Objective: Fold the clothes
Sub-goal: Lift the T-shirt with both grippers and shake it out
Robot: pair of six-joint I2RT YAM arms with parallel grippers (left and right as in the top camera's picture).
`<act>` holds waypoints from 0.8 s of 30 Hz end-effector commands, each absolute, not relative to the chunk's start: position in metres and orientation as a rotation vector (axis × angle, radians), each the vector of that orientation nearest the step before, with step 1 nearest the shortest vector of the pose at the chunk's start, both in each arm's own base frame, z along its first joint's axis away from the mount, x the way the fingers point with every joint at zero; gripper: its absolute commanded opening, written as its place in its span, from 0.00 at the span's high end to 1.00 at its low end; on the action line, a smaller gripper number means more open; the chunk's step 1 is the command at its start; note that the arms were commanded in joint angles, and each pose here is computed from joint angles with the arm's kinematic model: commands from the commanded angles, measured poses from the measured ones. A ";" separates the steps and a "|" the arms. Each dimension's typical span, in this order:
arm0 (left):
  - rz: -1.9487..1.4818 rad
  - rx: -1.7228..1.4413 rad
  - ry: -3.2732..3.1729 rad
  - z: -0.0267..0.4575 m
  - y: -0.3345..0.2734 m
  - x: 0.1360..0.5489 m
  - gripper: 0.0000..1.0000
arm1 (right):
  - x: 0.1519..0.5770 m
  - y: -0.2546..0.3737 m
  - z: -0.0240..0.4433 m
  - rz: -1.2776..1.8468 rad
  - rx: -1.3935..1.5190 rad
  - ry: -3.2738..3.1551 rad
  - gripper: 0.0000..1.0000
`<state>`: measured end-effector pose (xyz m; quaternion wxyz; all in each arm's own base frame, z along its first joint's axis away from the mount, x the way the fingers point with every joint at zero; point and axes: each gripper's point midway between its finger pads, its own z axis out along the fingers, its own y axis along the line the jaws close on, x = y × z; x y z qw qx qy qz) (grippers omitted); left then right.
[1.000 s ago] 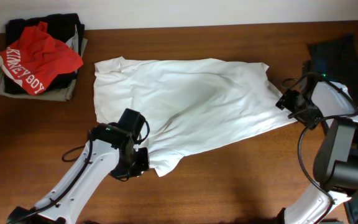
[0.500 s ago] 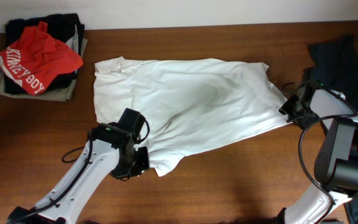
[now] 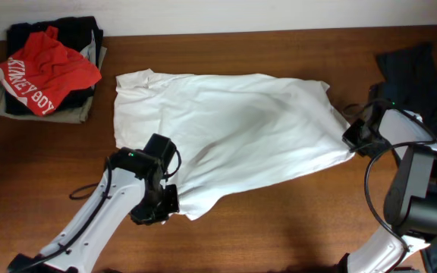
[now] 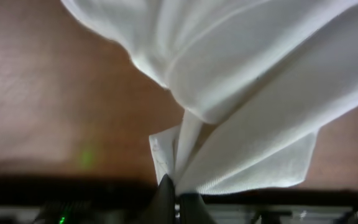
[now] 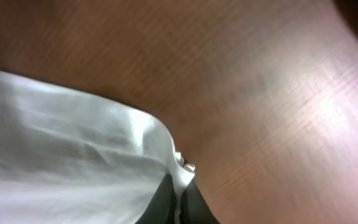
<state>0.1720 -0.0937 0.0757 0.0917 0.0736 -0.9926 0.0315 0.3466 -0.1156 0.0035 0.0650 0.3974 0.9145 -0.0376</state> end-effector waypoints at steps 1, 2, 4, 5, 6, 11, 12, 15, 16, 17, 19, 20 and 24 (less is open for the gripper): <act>0.053 0.236 -3.105 0.121 -0.085 0.197 0.99 | 0.346 -0.120 0.057 -0.113 1.200 2.651 0.96; 0.040 0.242 -3.191 0.145 -0.081 0.208 0.99 | 0.344 -0.118 0.083 -0.094 1.182 2.606 0.96; 0.047 0.257 -3.298 0.174 -0.078 0.220 0.99 | 0.343 -0.112 0.120 -0.034 1.133 2.537 0.96; 0.062 0.264 -3.345 0.187 -0.077 0.225 1.00 | 0.343 -0.107 0.139 0.005 1.075 2.509 0.96; 0.083 0.273 -3.392 0.201 -0.077 0.230 1.00 | 0.343 -0.102 0.159 0.046 1.005 2.479 0.96; 0.182 0.323 -3.668 0.290 -0.073 0.256 0.99 | 0.314 -0.082 0.282 0.135 0.813 2.230 0.96; 0.188 0.323 -3.710 0.305 -0.071 0.258 0.99 | 0.306 -0.079 0.303 0.139 0.795 2.188 0.96; 0.227 0.382 -3.825 0.350 -0.065 0.260 0.99 | 0.281 -0.072 0.362 0.123 0.713 2.094 0.96; 0.232 0.409 -3.862 0.365 -0.061 0.260 1.00 | 0.269 -0.070 0.384 0.107 0.685 2.065 0.97; 0.239 0.439 -3.902 0.380 -0.057 0.258 0.99 | 0.261 -0.068 0.400 0.098 0.663 2.047 0.96; 0.277 0.485 -3.964 0.406 -0.052 0.255 0.99 | 0.247 -0.064 0.425 0.083 0.624 2.023 0.96; 0.306 0.507 -3.995 0.419 -0.050 0.253 1.00 | 0.239 -0.061 0.438 0.075 0.605 2.011 0.96; 0.362 0.598 -4.087 0.455 -0.041 0.245 1.00 | 0.222 -0.056 0.471 0.064 0.572 1.976 0.96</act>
